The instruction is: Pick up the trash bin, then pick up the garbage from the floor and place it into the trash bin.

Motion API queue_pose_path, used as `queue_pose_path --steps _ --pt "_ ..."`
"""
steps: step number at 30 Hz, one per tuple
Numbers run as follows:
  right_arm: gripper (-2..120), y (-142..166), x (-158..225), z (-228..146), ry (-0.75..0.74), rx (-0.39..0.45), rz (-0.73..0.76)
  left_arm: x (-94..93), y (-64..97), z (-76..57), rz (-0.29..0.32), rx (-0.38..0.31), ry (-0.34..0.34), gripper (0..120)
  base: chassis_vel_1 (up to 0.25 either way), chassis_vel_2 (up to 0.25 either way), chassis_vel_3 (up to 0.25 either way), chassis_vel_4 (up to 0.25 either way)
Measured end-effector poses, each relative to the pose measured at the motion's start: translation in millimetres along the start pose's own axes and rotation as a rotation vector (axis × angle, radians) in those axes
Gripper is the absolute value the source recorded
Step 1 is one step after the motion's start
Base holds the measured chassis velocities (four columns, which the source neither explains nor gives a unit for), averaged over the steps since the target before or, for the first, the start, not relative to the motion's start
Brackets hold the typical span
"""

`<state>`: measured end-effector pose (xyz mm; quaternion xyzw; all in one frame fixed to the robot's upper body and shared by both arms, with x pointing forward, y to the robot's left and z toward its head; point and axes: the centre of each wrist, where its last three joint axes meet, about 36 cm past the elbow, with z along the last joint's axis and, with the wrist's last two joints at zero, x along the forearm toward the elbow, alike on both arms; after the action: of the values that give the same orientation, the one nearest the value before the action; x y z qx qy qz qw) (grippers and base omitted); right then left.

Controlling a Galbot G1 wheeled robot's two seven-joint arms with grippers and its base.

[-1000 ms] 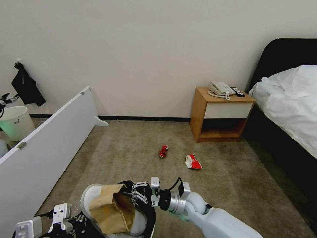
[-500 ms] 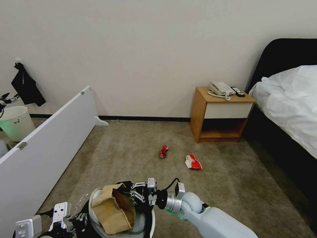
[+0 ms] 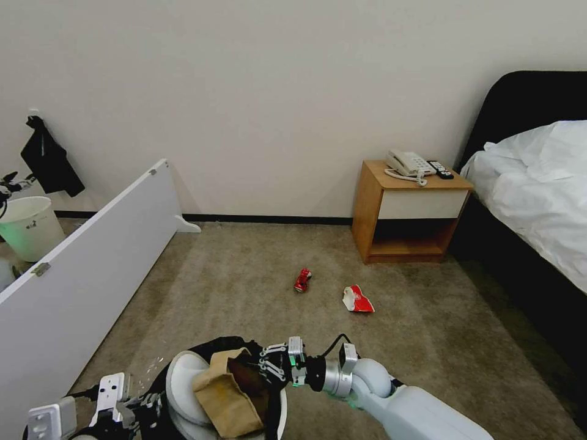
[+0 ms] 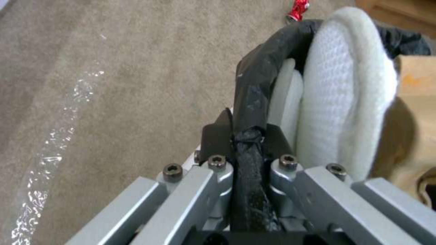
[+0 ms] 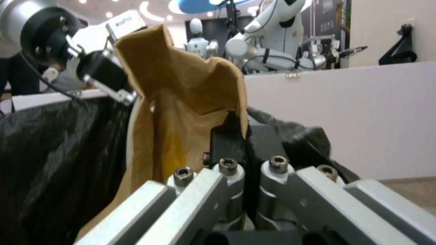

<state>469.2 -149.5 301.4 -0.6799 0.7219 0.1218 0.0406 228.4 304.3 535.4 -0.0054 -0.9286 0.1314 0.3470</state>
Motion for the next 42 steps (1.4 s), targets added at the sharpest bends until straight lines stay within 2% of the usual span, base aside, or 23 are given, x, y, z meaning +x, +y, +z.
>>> queue_pose_path --steps 28,30,31,33,34,35,37,39,40,42 --pt "0 -4 -8 -2 0.057 0.056 -0.065 -0.6 -0.6 -2.2 0.009 0.003 -0.005 4 0.000 0.000 0.000 0.000" --pt "8 -2 -8 -2 0.052 0.051 -0.056 -0.6 -0.7 -2.4 0.009 0.004 -0.007 4 0.000 0.000 0.000 0.000" --pt "8 -2 -8 -2 0.052 0.051 -0.056 -0.6 -0.7 -2.4 0.009 0.004 -0.007 4 0.000 0.000 0.000 0.000" --pt "19 -1 -8 -3 0.049 0.053 -0.039 -0.7 -0.7 -2.4 0.009 0.004 -0.007 4 0.000 0.000 0.000 0.000" --pt "19 -1 -8 -3 0.049 0.053 -0.039 -0.7 -0.7 -2.4 0.009 0.004 -0.007 4 0.000 0.000 0.000 0.000" --pt "25 0 -9 -3 0.048 0.054 -0.033 -0.7 -0.8 -2.5 0.009 0.004 -0.008 4 0.000 0.000 0.000 0.000" --pt "27 0 -9 -4 0.047 0.055 -0.030 -0.7 -0.8 -2.6 0.009 0.004 -0.008 4 0.000 0.000 0.000 0.000" --pt "40 0 -10 -8 0.037 0.057 -0.024 -0.8 -1.0 -2.4 0.009 0.005 -0.008 4 0.000 0.000 0.000 0.000" --pt "40 0 -10 -8 0.037 0.057 -0.024 -0.8 -1.0 -2.4 0.009 0.005 -0.008 4 0.000 0.000 0.000 0.000" --pt "50 0 -8 -10 0.034 0.057 -0.022 -0.8 -1.0 -2.4 0.009 0.005 -0.008 4 0.000 0.000 0.000 0.000"
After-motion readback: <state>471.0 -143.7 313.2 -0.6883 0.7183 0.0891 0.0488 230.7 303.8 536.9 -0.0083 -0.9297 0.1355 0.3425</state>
